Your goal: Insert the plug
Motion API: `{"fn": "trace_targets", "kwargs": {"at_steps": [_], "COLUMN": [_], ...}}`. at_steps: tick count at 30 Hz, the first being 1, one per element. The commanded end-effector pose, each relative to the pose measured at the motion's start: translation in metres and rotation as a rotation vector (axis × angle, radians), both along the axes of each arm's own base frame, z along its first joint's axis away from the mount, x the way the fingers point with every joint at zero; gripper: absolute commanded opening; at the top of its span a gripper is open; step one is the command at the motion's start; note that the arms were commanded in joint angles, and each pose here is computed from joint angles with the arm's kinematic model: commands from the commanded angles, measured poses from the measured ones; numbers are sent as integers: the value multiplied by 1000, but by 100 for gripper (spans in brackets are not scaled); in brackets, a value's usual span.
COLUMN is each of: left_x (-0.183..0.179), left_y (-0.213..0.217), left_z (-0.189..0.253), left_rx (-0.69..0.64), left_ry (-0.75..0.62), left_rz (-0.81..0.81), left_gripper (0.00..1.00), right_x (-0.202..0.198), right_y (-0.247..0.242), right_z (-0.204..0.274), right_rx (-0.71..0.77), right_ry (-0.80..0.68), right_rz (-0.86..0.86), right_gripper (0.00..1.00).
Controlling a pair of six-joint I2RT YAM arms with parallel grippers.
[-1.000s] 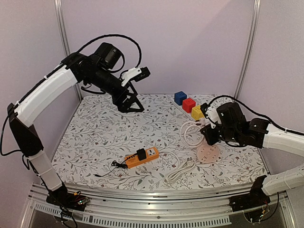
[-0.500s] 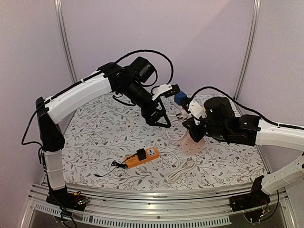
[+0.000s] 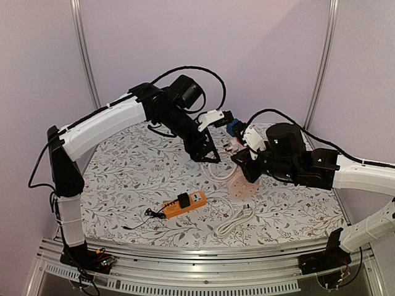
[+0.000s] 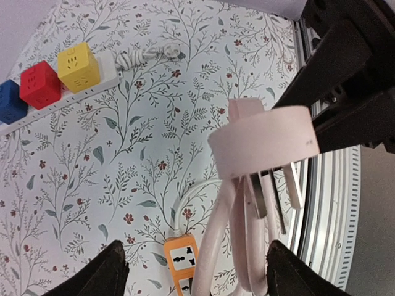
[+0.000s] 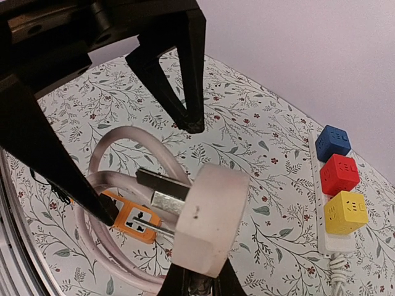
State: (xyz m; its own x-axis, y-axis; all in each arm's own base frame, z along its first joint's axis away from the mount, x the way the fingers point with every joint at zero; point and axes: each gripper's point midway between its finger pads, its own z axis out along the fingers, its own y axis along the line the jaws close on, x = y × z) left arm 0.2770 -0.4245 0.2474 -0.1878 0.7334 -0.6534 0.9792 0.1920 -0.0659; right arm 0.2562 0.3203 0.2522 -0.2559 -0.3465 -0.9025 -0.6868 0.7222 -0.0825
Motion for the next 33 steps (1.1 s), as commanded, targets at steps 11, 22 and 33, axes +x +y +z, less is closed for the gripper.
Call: {"fn": "trace_targets", "kwargs": {"at_steps": [11,22,33], "left_x": [-37,-55,-128], "left_y": [-7,-3,16], "left_z": [-7,28,58], "left_rx": [-15,-52,-26], "left_ry": [104,37,-44], "left_rz": [-116,-229,-585], "left_gripper": [0,0,0], "right_x": [-12,-46,-117], "right_y": [13,4,-20], "right_z": [70,68,102], "right_rx": [217,135,156], "right_ry": [-71,-128,-288], "right_rz": [79,265,715], "right_gripper": [0,90,98]}}
